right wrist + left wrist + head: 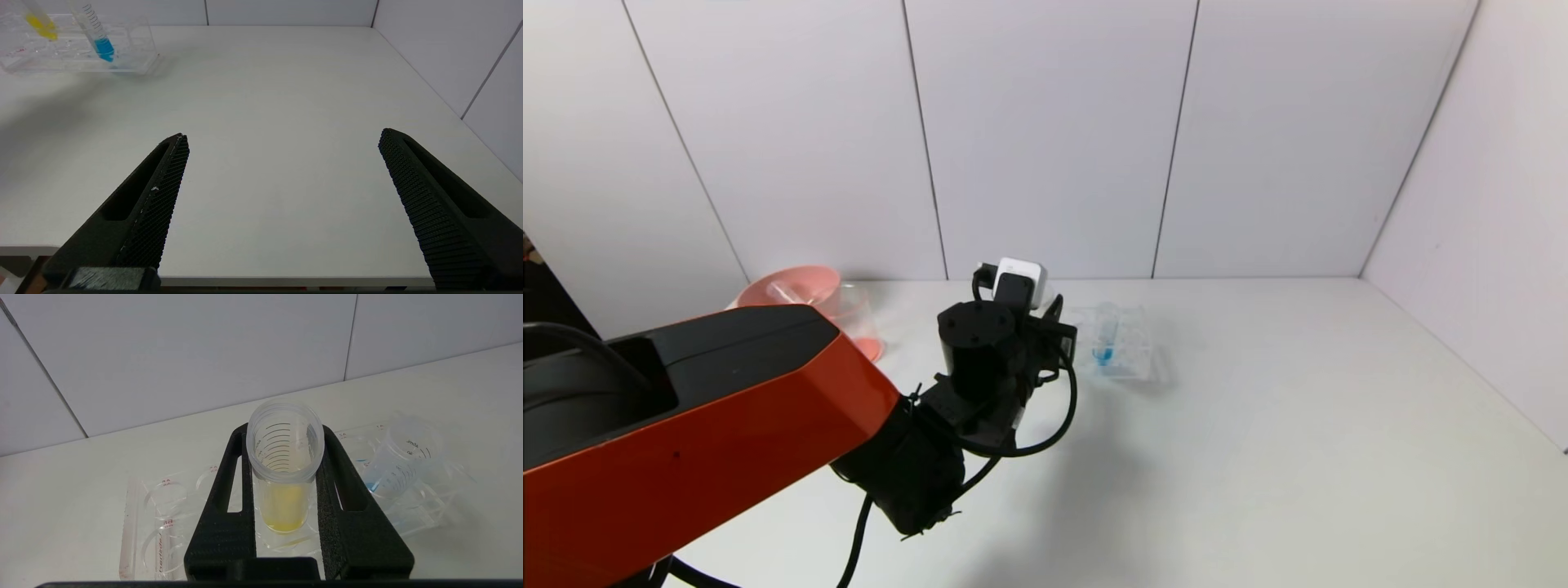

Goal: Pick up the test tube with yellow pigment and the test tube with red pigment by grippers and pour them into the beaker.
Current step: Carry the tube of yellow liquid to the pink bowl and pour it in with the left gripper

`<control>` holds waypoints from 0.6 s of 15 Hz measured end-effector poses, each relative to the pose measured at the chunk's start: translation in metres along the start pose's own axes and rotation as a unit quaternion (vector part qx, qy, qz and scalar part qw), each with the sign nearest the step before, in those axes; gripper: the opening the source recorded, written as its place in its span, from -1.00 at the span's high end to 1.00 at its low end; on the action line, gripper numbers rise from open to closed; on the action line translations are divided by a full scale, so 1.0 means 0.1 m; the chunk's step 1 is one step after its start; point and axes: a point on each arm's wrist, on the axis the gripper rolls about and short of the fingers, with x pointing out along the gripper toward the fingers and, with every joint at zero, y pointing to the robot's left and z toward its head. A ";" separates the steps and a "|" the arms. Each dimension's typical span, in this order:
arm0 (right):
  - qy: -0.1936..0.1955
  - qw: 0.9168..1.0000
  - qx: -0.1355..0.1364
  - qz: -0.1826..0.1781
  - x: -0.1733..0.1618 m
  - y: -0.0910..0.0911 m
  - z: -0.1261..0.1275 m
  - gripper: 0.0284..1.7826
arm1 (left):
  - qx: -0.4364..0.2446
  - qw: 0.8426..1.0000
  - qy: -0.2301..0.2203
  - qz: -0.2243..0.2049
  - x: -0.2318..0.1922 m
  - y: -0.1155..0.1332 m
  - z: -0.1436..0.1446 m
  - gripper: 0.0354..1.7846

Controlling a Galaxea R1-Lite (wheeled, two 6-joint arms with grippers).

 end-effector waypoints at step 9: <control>0.000 1.000 0.000 0.000 0.00 0.00 0.00 -0.91 | 0.012 1.000 -0.023 -0.001 -0.04 0.00 0.20 0.54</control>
